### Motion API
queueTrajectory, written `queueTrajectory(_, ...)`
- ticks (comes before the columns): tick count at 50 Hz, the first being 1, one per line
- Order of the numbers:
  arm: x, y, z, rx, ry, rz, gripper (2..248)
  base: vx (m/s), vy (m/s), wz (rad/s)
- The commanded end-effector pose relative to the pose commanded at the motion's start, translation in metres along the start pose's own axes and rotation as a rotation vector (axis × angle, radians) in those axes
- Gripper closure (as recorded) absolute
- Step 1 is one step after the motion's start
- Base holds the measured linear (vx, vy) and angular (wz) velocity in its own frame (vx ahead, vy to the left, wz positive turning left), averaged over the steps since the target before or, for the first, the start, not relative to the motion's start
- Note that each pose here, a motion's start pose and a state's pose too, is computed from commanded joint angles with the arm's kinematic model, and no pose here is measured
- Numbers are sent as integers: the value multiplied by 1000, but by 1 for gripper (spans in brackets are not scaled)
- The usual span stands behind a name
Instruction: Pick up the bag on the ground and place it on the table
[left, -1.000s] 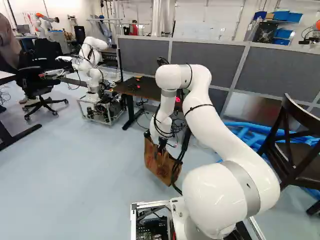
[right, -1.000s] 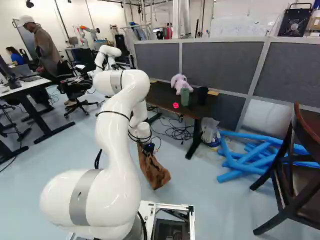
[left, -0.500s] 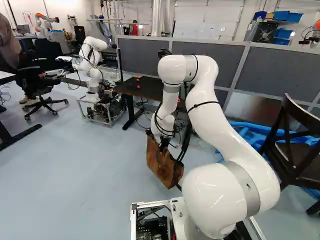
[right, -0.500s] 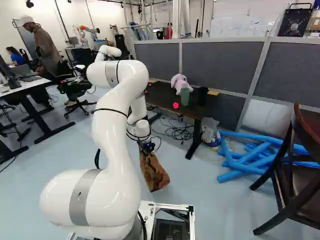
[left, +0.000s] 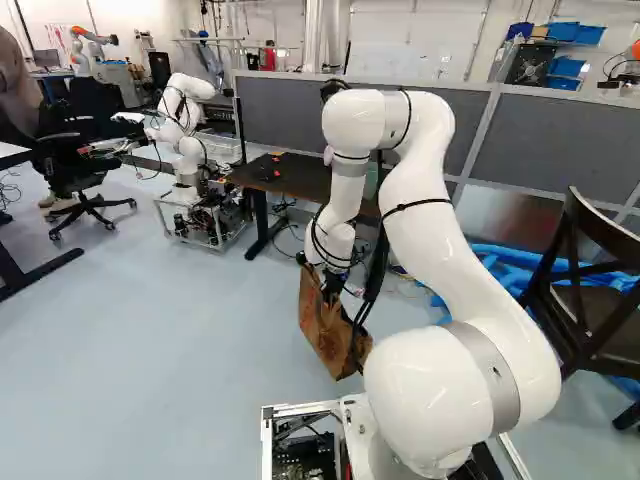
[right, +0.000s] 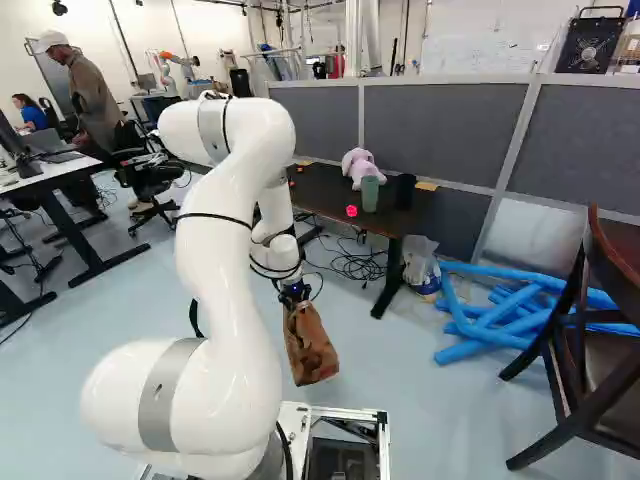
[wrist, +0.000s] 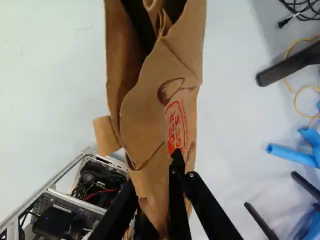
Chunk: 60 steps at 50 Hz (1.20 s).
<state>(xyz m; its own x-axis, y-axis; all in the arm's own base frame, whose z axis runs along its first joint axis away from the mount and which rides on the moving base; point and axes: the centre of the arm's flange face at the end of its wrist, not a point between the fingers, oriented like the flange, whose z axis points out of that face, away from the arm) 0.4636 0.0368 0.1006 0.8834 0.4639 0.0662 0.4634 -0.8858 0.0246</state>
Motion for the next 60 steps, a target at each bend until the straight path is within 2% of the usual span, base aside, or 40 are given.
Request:
queueTrajectory(36, -17, -7, -55, 9, -30, 100, 229, 0, 0, 0)
queueTrajectory(60, -17, -7, -92, 23, -47, 151, 229, 0, 0, 0)
